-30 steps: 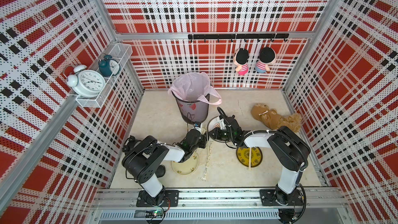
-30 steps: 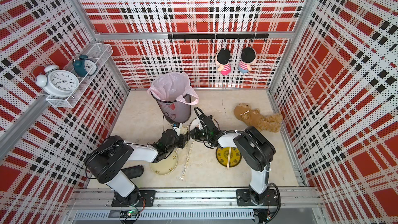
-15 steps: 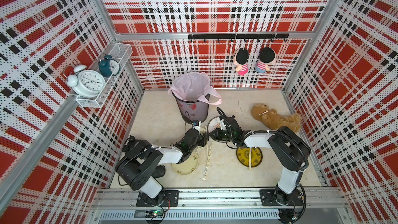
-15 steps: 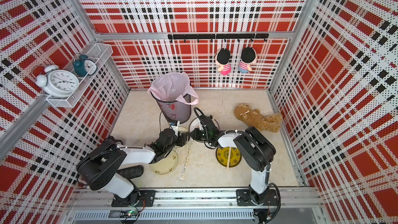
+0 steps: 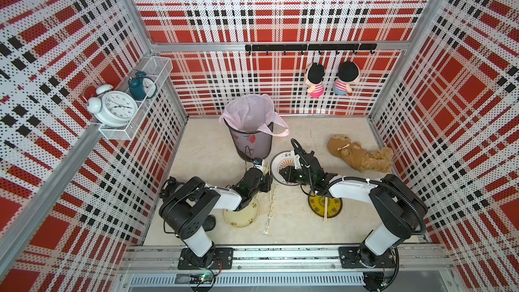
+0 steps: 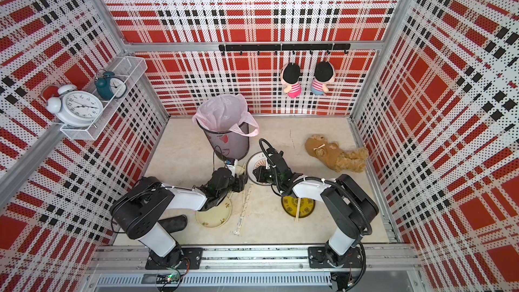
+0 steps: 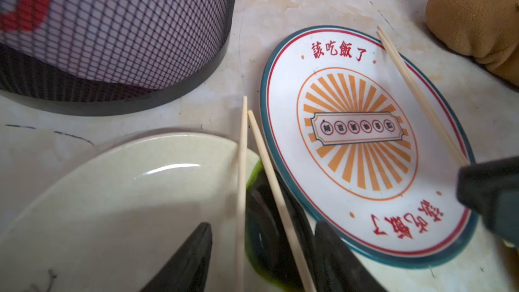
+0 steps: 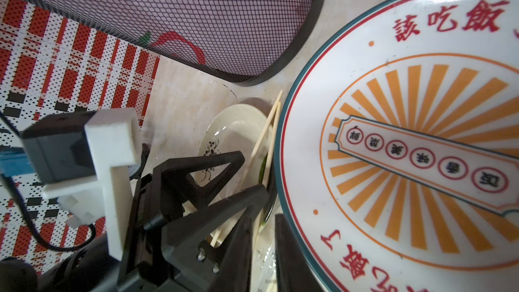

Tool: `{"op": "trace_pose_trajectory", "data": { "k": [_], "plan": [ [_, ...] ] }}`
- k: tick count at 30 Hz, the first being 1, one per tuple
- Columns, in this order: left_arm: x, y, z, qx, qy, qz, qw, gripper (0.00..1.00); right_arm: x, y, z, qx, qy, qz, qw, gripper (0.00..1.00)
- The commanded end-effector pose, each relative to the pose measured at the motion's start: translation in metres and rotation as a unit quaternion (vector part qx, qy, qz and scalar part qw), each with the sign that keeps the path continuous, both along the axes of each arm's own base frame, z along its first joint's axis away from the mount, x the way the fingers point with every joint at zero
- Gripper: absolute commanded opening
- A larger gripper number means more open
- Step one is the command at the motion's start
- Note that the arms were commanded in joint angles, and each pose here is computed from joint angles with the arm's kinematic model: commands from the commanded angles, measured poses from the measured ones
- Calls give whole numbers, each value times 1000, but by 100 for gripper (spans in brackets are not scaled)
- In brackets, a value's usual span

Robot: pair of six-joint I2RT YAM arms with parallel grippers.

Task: Remove the packaging of disposable chopsticks
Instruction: Adjust the disposable chopsticks at the plate.

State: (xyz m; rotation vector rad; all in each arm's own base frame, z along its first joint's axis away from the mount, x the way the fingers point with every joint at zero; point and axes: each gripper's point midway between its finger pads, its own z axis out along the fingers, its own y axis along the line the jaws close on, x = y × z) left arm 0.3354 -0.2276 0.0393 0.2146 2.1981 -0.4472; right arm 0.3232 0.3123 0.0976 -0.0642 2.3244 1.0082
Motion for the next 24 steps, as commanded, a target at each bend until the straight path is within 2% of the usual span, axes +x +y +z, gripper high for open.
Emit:
{"op": "trace_pose_trajectory", "data": {
  "k": [1,6,24],
  "plan": [
    [2,-6,1,-2,1,-6,1000,59,-2,-4,6,-6,-12,-6,1000,19],
    [1,-6,1,-2,1,-7,1000,51,-2,-4,8,-5,-14,-4,1000,19],
    [-4,-4,2,-5,3,-10,1000,50,-3,-9,13,-12,-22,-9,1000,19]
  ]
}}
